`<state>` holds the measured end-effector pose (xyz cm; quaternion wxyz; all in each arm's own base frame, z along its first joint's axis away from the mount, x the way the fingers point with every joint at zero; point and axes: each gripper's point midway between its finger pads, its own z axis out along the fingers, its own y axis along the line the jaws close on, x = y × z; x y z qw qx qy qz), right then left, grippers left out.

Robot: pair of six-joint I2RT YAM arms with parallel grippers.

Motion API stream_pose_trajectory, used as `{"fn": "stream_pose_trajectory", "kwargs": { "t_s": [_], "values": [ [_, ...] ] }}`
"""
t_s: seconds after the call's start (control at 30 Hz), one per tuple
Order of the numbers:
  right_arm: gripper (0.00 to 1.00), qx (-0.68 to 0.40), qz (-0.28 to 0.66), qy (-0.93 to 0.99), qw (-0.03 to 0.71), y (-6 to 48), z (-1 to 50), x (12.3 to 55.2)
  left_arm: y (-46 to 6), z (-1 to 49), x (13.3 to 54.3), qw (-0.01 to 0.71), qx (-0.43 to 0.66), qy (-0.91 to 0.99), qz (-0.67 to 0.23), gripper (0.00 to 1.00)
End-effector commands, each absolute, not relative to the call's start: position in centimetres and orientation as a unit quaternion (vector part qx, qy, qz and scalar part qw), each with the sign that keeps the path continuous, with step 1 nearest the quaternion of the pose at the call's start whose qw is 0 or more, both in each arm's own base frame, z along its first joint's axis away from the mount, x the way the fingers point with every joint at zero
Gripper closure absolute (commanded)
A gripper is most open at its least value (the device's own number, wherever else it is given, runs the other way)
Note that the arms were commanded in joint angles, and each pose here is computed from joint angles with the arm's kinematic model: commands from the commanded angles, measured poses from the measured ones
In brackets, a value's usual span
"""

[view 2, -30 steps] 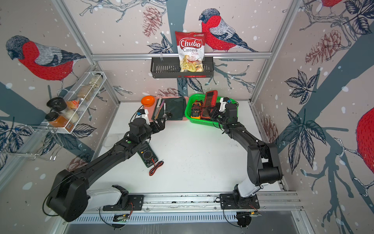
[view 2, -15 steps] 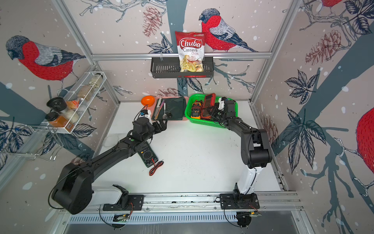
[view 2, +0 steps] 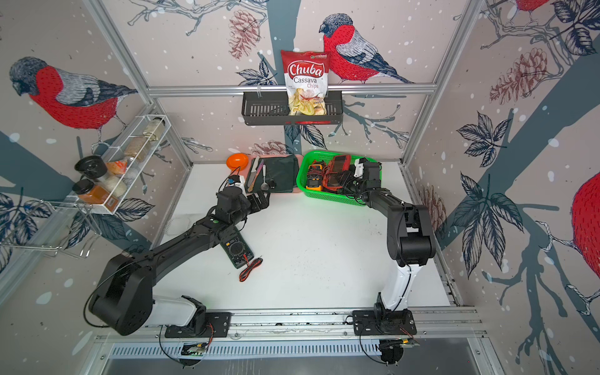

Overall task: Put the multimeter into the basket
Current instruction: Place the multimeter in the basket.

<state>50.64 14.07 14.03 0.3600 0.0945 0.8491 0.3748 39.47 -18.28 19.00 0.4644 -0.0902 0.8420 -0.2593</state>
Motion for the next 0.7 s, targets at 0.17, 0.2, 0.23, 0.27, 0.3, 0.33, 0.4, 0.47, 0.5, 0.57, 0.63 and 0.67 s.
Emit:
{"fn": "stream_pose_trajectory", "kwargs": {
  "t_s": [0.17, 0.2, 0.23, 0.27, 0.3, 0.33, 0.4, 0.47, 0.5, 0.57, 0.63, 0.67],
  "values": [
    [0.27, 0.099, 0.293, 0.874, 0.374, 12.0, 14.6, 49.3, -18.4, 19.6, 39.7, 0.469, -0.089, 0.839, -0.262, 0.02],
    [0.27, 0.103, 0.284, 0.876, 0.375, 11.6, 14.6, 49.0, -18.3, 19.5, 39.7, 0.468, -0.092, 0.84, -0.26, 0.02],
    [0.27, 0.105, 0.277, 0.878, 0.377, 11.4, 14.8, 48.8, -18.1, 19.5, 39.7, 0.468, -0.094, 0.84, -0.257, 0.01],
    [0.27, 0.107, 0.267, 0.879, 0.38, 11.0, 15.0, 48.6, -17.9, 19.5, 39.6, 0.468, -0.096, 0.841, -0.253, 0.01],
    [0.27, 0.109, 0.256, 0.881, 0.383, 10.7, 15.1, 48.4, -17.7, 19.5, 39.5, 0.468, -0.098, 0.842, -0.25, 0.02],
    [0.28, 0.111, 0.245, 0.883, 0.386, 10.4, 15.2, 48.2, -17.5, 19.3, 39.4, 0.467, -0.1, 0.843, -0.247, 0.01],
    [0.3, 0.112, 0.221, 0.886, 0.392, 9.8, 15.5, 47.8, -17.0, 19.2, 39.2, 0.468, -0.105, 0.844, -0.24, 0.02],
    [0.32, 0.111, 0.207, 0.887, 0.398, 9.5, 15.8, 47.6, -16.5, 18.9, 39.0, 0.467, -0.11, 0.846, -0.232, 0.02],
    [0.34, 0.109, 0.199, 0.888, 0.4, 9.3, 15.8, 47.6, -16.2, 18.7, 38.8, 0.466, -0.112, 0.847, -0.228, 0.02],
    [0.37, 0.109, 0.179, 0.891, 0.403, 8.9, 15.7, 47.8, -15.6, 18.2, 38.6, 0.463, -0.12, 0.851, -0.217, 0.01],
    [0.4, 0.113, 0.157, 0.895, 0.401, 8.2, 15.3, 48.0, -14.8, 17.4, 38.3, 0.456, -0.13, 0.857, -0.204, 0.02],
    [0.4, 0.116, 0.146, 0.898, 0.399, 7.9, 15.1, 48.1, -14.4, 17.0, 38.1, 0.452, -0.135, 0.86, -0.197, 0.01]
  ]
}}
